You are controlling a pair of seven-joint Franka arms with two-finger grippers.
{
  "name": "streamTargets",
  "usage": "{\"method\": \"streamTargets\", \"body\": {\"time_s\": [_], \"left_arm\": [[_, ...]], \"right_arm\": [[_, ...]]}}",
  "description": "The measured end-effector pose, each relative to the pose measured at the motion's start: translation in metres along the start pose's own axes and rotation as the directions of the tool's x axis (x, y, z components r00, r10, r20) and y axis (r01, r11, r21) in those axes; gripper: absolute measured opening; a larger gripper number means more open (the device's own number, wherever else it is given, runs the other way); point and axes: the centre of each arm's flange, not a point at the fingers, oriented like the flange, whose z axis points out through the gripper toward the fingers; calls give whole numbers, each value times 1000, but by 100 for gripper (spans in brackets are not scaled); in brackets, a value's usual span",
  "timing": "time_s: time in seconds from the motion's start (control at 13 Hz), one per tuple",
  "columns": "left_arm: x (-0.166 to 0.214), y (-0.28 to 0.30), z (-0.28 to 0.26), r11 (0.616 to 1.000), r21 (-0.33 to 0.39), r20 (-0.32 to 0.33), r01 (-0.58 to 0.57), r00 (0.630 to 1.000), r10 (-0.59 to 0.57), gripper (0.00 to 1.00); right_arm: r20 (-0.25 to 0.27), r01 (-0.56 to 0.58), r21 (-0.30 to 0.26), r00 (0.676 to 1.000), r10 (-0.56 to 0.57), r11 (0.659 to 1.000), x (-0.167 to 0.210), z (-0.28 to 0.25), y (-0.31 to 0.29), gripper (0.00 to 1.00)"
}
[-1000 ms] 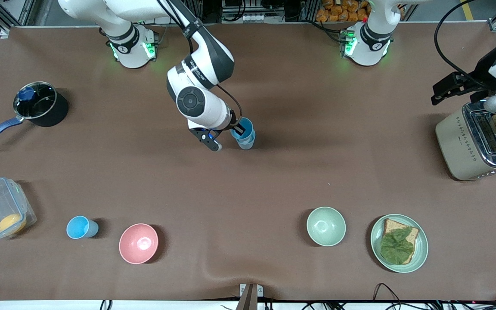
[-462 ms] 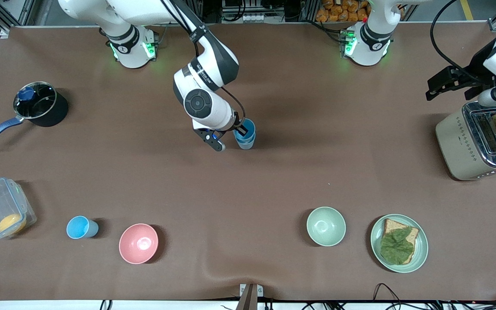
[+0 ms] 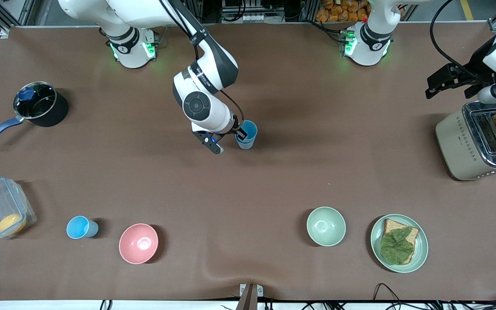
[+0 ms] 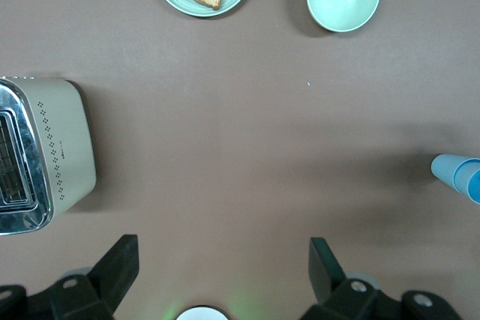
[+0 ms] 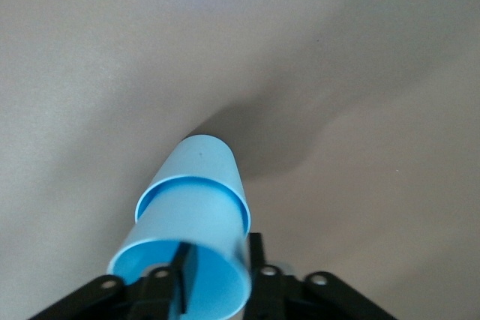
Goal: Stack blue cups with both arms
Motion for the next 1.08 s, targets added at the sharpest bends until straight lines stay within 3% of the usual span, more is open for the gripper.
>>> {"method": "streamTargets", "body": {"time_s": [0.23,0.38,0.54,0.77,0.92,1.08], "left_arm": [[-4,-1,-4,1000,-1,-7,1,1000,-1,100],[-5,-1,-7,1000,-1,-11,2,1000,-2,100],[-6,-2,-7,1000,-1,-13,3,1000,-3,100],[-6,-3,-9,1000,1,-15,5,1000,-5,100],[-7,-3,-9,1000,1,-16,5,1000,-5,100],[-7,-3,-10,1000,1,-17,5,1000,-5,100]], "right_arm": [[9,8,-53,1000,-7,999,15,-49,5,77],[23,70,-106,997,-68,992,42,-103,19,99],[41,180,-119,983,-177,976,83,-152,41,100],[67,381,-125,925,-375,916,171,-212,101,100],[74,508,-136,861,-503,851,229,-246,151,100],[85,631,-166,775,-627,757,262,-279,197,100]]}}
